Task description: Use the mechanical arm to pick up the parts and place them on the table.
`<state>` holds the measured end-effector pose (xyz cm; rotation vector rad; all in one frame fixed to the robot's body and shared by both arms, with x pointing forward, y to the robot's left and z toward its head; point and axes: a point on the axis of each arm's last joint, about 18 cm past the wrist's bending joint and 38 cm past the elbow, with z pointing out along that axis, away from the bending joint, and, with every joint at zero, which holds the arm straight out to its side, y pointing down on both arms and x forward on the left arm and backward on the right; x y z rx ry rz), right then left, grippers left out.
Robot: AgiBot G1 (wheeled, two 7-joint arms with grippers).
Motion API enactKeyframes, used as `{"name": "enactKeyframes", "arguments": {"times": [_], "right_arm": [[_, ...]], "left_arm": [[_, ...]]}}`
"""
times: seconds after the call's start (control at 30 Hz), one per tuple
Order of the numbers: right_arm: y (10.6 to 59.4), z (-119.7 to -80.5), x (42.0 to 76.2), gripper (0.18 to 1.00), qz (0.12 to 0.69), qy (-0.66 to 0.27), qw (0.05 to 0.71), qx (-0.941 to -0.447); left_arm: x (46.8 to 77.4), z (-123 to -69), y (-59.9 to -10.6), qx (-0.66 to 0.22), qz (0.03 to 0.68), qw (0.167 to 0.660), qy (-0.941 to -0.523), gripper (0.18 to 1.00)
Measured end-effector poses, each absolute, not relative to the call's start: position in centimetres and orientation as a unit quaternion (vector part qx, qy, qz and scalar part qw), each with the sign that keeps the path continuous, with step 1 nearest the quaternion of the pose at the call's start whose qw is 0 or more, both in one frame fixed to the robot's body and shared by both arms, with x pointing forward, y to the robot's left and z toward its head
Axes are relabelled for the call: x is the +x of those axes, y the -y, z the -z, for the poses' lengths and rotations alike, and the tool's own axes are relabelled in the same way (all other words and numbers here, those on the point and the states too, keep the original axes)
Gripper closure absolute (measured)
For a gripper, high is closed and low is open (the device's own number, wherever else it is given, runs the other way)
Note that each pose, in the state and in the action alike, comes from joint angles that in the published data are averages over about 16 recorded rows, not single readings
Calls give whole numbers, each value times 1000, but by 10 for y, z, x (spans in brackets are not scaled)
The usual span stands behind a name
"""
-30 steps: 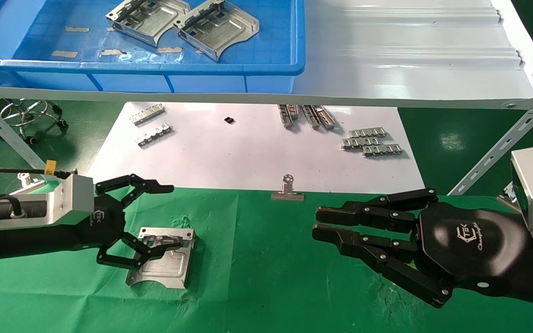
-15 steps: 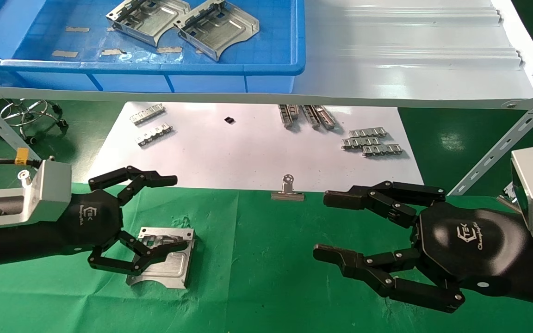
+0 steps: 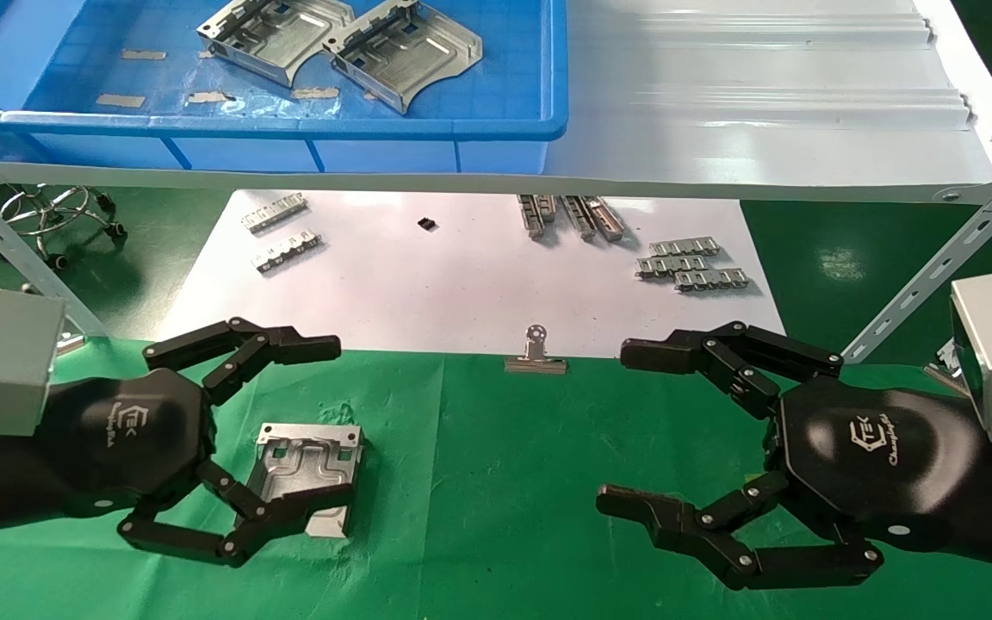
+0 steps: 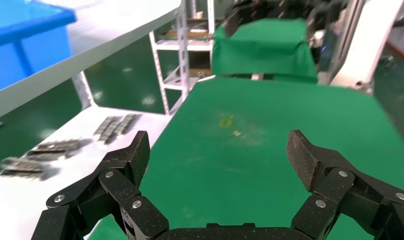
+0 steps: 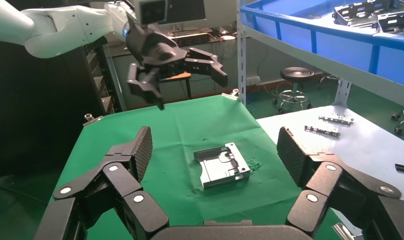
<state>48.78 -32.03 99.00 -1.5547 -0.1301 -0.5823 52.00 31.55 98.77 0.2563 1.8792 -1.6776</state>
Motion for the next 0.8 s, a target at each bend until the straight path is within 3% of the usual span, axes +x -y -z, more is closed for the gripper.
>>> {"name": "enactKeyframes", "arguments": {"times": [0.23, 0.5, 0.8], "right_arm": [[320, -990, 488, 231, 259, 58, 673, -691], [320, -990, 488, 189, 259, 58, 673, -691], [320, -990, 488, 178, 259, 57, 673, -691]], "left_arm": [[494, -991, -306, 100, 649, 268, -705, 183], [473, -992, -299, 105, 659, 243, -704, 183], [470, -993, -298, 106, 660, 240, -704, 183]]}}
